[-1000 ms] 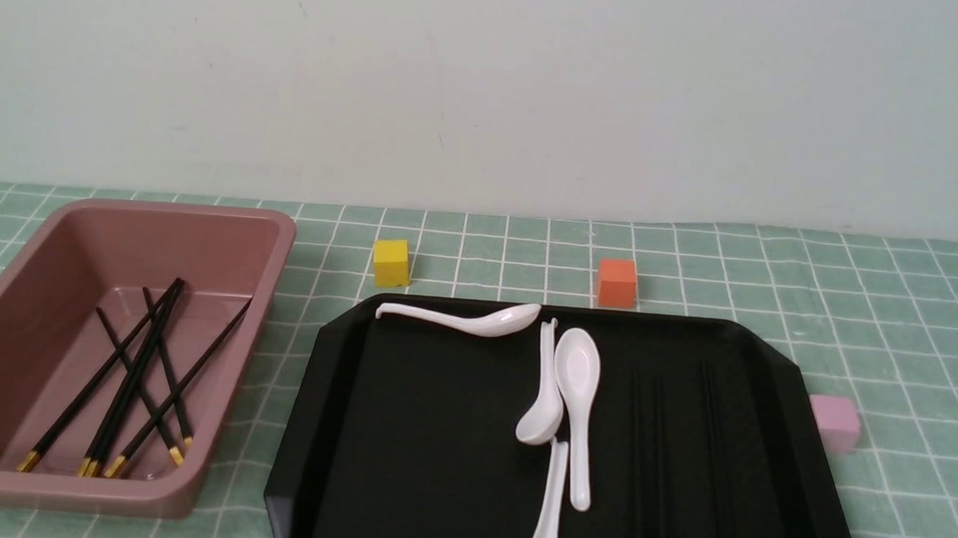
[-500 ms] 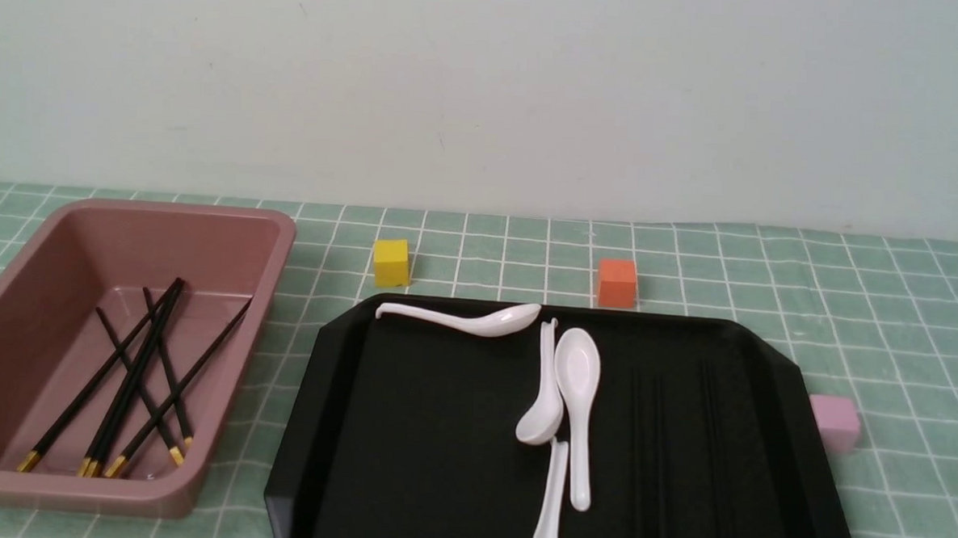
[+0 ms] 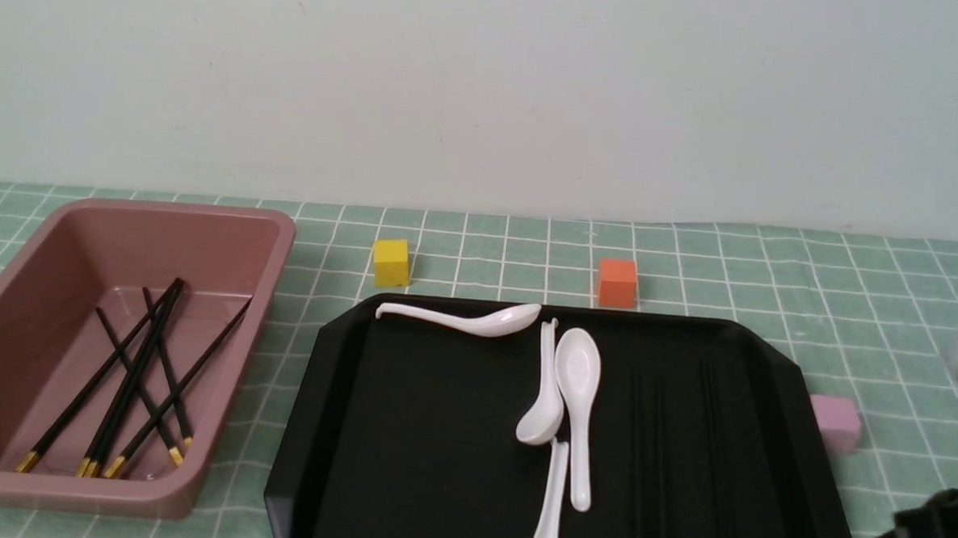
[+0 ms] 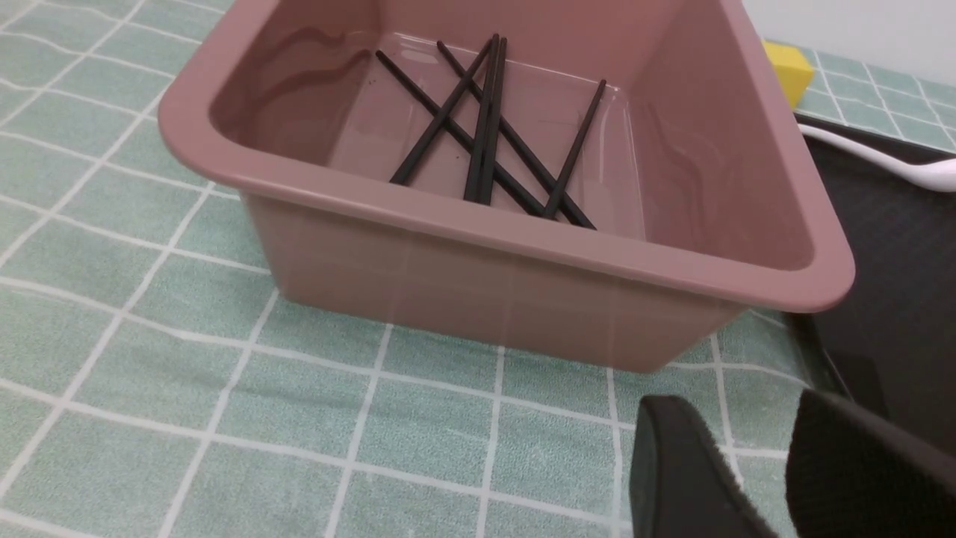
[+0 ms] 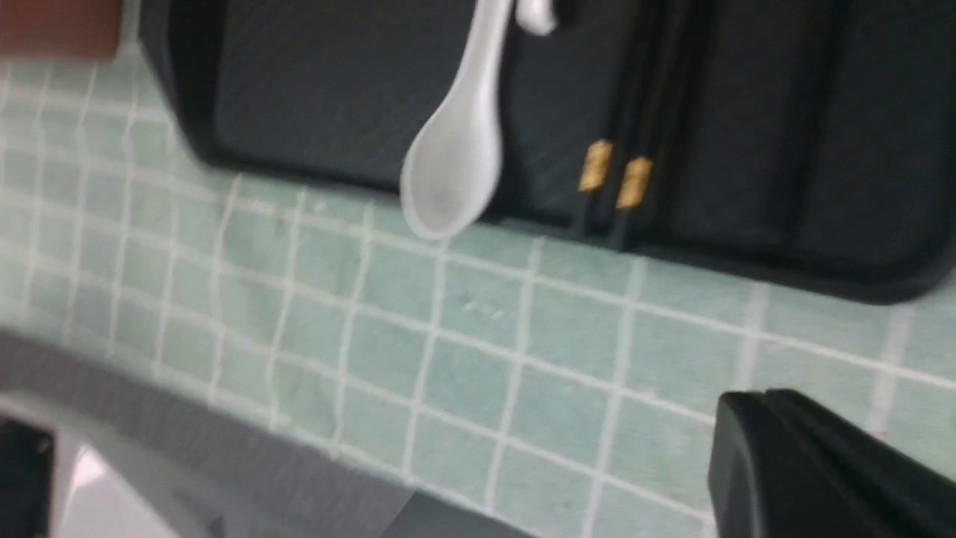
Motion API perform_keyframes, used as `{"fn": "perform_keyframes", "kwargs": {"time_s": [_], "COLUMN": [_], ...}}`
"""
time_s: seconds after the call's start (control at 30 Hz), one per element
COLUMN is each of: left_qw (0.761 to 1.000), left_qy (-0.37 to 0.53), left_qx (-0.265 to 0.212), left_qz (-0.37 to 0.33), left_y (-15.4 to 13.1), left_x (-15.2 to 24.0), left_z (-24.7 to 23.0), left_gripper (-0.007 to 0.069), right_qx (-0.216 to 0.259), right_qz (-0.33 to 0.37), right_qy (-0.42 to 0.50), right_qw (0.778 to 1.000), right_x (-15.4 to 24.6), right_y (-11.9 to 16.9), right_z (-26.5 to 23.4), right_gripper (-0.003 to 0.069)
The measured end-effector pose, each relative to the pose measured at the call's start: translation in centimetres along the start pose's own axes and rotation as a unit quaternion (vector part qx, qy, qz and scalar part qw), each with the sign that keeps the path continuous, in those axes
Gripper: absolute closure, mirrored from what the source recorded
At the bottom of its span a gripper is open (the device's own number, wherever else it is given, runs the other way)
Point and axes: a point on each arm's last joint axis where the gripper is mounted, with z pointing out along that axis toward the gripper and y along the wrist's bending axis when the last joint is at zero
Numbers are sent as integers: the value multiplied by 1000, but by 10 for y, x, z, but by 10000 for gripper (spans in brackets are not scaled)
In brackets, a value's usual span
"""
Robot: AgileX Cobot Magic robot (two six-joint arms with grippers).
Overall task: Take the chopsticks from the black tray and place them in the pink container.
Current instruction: 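Move the gripper over the chopsticks on the black tray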
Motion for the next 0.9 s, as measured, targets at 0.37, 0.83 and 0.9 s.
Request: {"fn": "perform_keyframes", "kwargs": {"time_s": [0.37,0.83,0.9], "left_qw": [1000,1000,1000], "left_qy": [0,0,0], "left_qx": [0,0,0], "left_qz": [0,0,0], "left_y": [0,0,0], "left_x": [0,0,0], "left_z": [0,0,0], "left_gripper": [386,386,386], "right_qx": [51,195,196], "right_qz": [-30,59,61], "right_qy": [98,108,108], "right_qw": [993,973,973], "right_x": [-37,-65,-65], "right_y": [37,23,20], "right_z": [93,181,188], "right_gripper": [566,174,173]}}
